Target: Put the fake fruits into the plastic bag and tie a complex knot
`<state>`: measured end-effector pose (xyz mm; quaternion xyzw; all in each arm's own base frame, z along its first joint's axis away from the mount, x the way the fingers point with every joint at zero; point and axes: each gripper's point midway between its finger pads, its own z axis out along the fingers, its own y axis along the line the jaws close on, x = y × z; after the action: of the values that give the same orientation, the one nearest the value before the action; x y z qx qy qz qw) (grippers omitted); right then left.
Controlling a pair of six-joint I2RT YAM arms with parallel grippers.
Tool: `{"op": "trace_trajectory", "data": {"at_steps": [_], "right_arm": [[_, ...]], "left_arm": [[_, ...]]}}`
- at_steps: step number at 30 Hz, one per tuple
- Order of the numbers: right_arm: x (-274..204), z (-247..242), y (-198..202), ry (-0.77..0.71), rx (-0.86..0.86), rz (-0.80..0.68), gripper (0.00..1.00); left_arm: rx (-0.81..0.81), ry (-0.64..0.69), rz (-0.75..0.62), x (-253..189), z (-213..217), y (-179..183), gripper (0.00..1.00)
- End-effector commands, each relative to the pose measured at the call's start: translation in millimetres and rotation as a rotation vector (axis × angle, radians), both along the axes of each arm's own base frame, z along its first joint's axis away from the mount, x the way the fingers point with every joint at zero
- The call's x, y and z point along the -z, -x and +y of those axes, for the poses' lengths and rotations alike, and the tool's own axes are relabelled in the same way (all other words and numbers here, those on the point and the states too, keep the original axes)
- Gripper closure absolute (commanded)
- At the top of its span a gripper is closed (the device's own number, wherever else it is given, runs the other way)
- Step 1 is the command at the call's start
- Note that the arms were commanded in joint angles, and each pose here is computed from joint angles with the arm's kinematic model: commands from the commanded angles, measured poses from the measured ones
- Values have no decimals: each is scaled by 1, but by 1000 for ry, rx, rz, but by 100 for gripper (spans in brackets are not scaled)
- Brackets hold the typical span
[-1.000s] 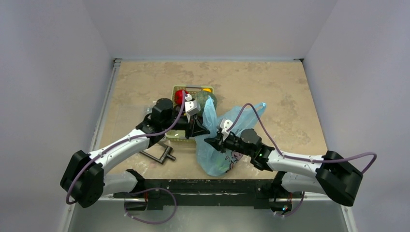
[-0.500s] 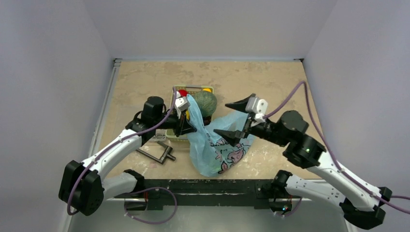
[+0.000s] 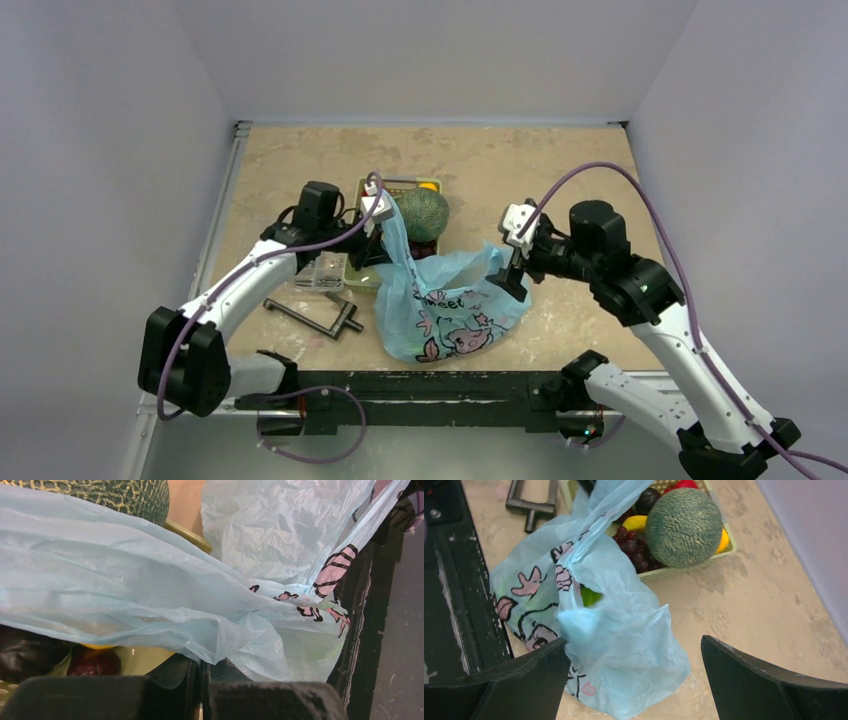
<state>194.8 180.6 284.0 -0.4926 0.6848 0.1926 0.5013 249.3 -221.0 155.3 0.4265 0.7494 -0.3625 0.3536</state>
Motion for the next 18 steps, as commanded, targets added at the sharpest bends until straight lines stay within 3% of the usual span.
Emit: {"op": "trace_trajectory", "data": {"at_steps": [1,10,14,16,18], "right_arm": [[-3,7,11,65,-195,-122,1],[33,27,23,109,-435,-113,1],[28,47,8,13,-437,-187,4],[19,56,-1,-38,-424,-188,22],[13,63,-7,-71,-409,-164,50]], "left_arm": [[101,-18,-98,-8,1,-5,100],[127,-2,-79,-11,0,-9,100],[130,8,-85,-14,0,-7,100],[128,14,-94,-17,0,-6,100],[122,22,-112,-20,1,-4,100]]}}
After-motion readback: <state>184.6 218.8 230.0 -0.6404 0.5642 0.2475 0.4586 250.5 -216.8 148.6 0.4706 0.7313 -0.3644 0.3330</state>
